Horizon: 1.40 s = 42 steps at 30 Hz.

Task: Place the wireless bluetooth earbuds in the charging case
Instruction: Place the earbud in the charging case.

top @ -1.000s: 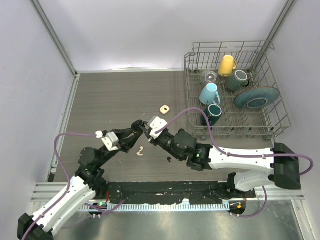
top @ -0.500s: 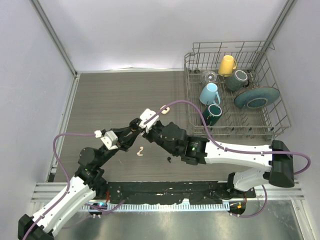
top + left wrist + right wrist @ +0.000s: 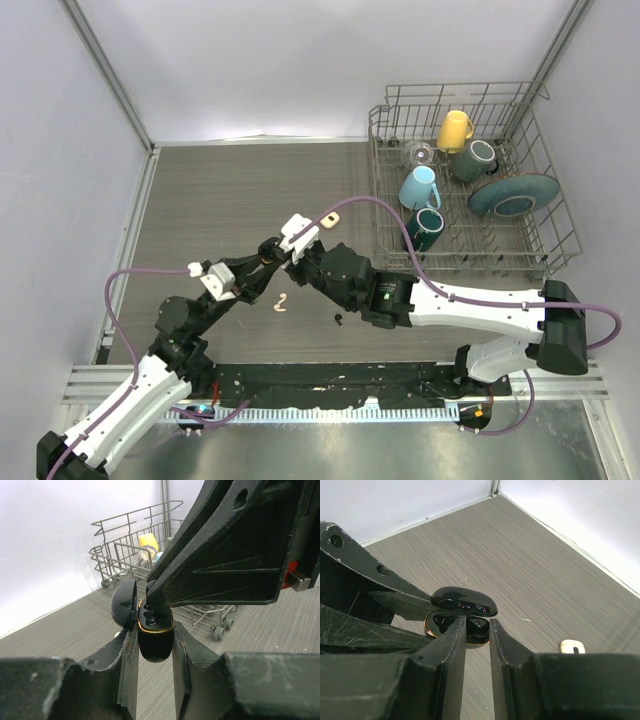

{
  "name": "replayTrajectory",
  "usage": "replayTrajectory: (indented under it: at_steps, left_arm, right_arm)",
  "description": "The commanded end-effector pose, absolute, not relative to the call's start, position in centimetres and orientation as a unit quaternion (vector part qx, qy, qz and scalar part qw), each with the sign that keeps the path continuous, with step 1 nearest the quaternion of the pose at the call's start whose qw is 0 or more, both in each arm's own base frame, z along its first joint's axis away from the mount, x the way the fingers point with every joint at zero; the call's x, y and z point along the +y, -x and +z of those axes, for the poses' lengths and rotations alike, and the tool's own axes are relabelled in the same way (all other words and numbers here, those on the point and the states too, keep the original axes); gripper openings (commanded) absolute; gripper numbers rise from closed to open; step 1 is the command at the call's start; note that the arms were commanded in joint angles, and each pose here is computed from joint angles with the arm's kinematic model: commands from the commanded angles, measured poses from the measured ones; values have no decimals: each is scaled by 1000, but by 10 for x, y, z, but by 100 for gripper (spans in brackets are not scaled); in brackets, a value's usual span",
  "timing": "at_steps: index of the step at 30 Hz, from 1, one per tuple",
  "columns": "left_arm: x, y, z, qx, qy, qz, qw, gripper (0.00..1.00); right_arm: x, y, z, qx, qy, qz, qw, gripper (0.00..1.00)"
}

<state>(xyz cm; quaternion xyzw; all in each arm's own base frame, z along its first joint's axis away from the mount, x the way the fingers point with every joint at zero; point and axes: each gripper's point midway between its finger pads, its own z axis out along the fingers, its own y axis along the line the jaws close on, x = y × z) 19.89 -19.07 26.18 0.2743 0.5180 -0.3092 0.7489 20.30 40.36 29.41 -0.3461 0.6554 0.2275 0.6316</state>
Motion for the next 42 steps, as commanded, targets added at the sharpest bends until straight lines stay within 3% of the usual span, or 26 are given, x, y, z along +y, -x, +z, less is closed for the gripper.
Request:
replayTrajectory:
  at_steps: [1,8,15,17,22,31,35,42]
  left_arm:
    - [-182,-190,307,450,-255,-307,799,0]
    - [-183,-191,306,449,-256,-309,798,0]
    - [-182,-191,311,451,-264,-297,800,0]
    - [-182,-191,310,453,-261,-299,799,0]
    - [-178,-193,308,458,-254,-293,800,0]
    - [-177,-192,314,467,-243,-305,794,0]
    - [-177,-185,326,461,-243,-315,793,0]
    - [-175,-177,328,472,-260,-315,781,0]
  right_arm:
    - [414,-178,283,654,374,276,596,26]
    - [416,-175,293,658,362,294,592,62]
    - [405,-187,334,652,300,297,630,77]
    - [392,-195,355,645,261,295,654,87]
    - [375,-202,403,631,197,314,682,94]
    - [329,-223,419,672,67,306,671,94]
    - [299,-237,377,742,59,245,622,95]
    - [272,-234,288,809,7,269,523,88]
